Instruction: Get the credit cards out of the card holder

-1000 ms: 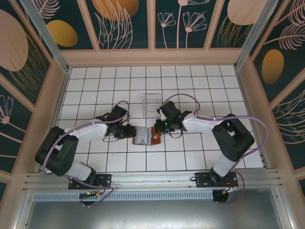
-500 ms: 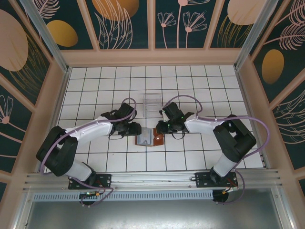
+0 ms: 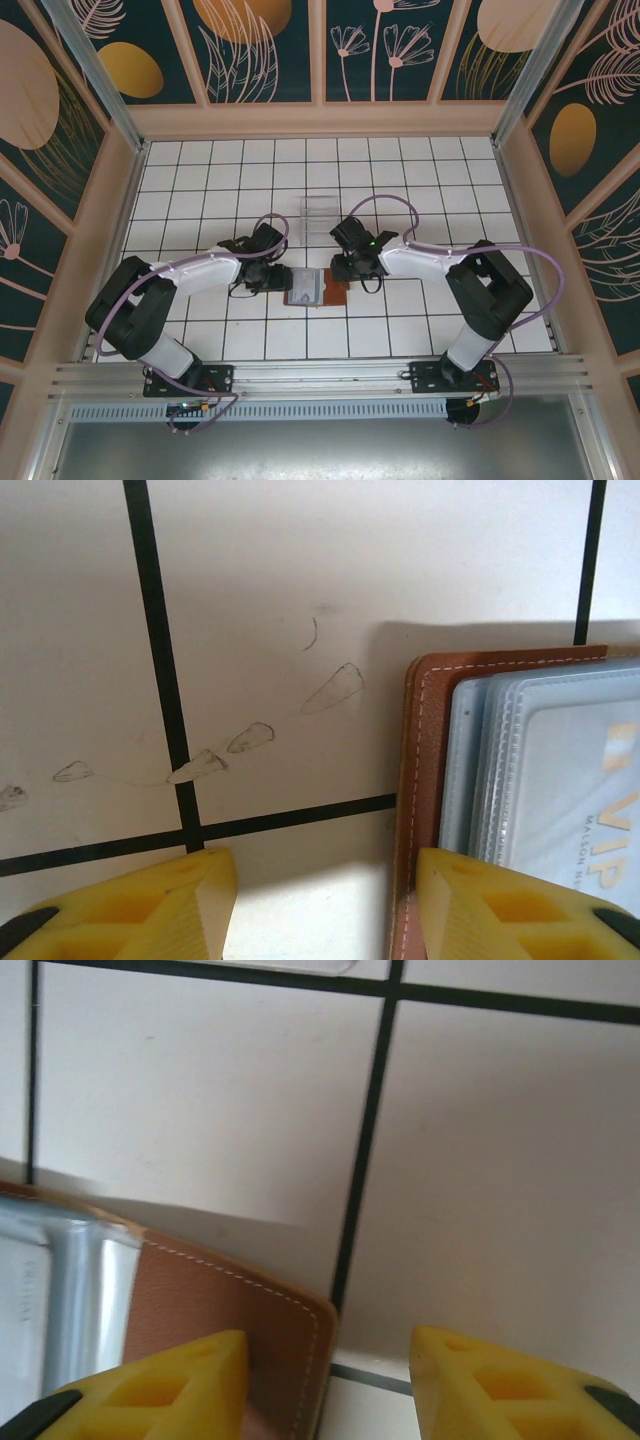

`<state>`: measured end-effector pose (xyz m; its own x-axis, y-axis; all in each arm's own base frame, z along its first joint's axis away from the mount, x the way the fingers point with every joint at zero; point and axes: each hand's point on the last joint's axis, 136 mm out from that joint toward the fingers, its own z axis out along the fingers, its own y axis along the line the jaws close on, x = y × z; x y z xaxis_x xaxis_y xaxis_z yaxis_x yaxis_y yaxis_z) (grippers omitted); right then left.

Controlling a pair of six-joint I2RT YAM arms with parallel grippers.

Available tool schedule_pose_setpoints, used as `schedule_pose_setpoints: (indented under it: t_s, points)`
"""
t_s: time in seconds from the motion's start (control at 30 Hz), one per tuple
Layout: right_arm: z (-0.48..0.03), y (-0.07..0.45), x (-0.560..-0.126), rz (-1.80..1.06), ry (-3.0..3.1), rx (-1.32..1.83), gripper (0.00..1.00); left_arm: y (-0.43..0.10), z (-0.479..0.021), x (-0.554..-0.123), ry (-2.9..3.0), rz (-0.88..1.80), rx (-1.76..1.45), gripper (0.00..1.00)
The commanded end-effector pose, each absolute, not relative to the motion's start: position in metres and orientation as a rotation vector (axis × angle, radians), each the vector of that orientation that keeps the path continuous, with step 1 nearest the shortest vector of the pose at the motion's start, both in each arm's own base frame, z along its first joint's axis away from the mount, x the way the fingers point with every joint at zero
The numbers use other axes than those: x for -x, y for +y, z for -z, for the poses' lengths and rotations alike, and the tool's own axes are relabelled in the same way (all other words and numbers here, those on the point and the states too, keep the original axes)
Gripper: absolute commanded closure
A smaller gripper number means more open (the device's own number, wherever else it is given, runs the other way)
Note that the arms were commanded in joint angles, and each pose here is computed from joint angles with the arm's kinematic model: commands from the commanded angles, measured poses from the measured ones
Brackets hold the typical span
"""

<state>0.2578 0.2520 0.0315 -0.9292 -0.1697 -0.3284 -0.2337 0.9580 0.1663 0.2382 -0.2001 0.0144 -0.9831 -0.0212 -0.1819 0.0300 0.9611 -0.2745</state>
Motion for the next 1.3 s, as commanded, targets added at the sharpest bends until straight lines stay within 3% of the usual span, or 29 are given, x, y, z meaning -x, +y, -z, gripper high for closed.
schedule_pose_setpoints:
  t_s: [0.0,0.47,0.87,1.27]
  points:
    - [-0.025,0.220,-0.261,0.034,2.804,0.277,0.53,-0.194,0.001,-0.228,2.957,0.379,-0.043,0.49]
    - [-0.004,0.210,-0.263,0.272,2.748,0.282,0.53,-0.201,0.008,-0.224,2.979,0.437,-0.030,0.59]
    - [-0.037,0.216,-0.271,0.119,2.668,0.092,0.51,-0.212,-0.029,-0.255,2.792,0.507,-0.017,0.63]
    - [-0.098,0.242,-0.285,-0.059,2.552,0.101,0.50,-0.231,-0.069,-0.281,2.704,0.561,-0.043,0.60]
